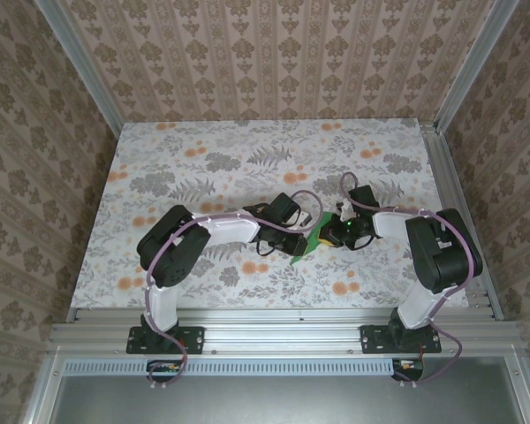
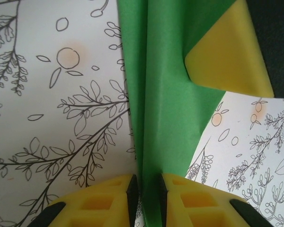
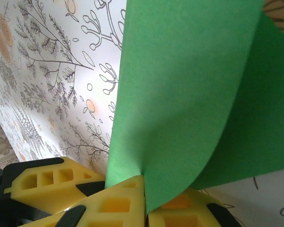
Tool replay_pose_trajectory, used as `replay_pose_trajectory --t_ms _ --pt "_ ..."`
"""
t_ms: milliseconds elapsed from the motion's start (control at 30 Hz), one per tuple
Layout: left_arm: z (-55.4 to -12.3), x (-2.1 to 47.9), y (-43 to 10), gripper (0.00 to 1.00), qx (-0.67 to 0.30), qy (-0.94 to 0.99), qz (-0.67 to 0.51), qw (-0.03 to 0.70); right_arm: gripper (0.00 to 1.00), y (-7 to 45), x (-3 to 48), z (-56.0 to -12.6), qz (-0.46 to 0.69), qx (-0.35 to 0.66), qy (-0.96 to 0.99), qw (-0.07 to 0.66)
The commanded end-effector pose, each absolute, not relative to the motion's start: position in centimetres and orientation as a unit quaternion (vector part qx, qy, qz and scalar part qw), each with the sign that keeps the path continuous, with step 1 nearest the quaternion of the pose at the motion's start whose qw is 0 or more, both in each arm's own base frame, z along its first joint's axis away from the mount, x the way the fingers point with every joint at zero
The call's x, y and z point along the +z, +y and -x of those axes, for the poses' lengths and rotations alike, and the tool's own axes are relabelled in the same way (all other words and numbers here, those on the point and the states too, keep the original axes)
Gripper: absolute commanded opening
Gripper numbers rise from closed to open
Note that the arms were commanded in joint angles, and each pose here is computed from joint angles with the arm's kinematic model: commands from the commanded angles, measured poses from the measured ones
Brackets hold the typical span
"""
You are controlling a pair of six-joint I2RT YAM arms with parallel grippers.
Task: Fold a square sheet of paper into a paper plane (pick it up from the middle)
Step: Fold the wing for the fifth time at the center of the table.
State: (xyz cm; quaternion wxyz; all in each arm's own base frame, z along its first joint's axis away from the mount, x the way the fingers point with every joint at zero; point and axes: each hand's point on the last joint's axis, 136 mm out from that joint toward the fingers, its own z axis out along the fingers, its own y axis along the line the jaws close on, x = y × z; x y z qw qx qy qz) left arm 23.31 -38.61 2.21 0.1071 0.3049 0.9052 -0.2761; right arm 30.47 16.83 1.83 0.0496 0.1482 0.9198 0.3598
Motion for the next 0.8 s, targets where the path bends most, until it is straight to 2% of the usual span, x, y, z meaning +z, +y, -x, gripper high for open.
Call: replay_pose_trajectory --t_ms 0,333,567,700,767 --pt "-23.1 -1.0 -37.5 0.23 -0.251 0.919 -0.291 0.088 0.12 16.9 3.0 -30.5 -0.151 0.358 0.920 0.055" --pt "-23.1 -2.5 -36.9 0.23 -0.230 0.927 -0.286 0.079 0.23 16.7 3.6 -30.0 -0.147 0.350 0.923 0.061" --pt "-23.1 -3.4 -36.3 0.22 -0.212 0.932 -0.284 0.072 0.32 15.1 5.2 -29.1 -0.135 0.310 0.937 0.085" --pt "-23.0 -3.8 -36.2 0.22 -0.199 0.932 -0.293 0.071 0.32 15.2 6.8 -28.6 -0.131 0.322 0.932 0.098" --pt "-22.8 -4.0 -36.0 0.22 -0.186 0.933 -0.301 0.068 0.25 16.0 7.6 -28.8 -0.134 0.353 0.920 0.104"
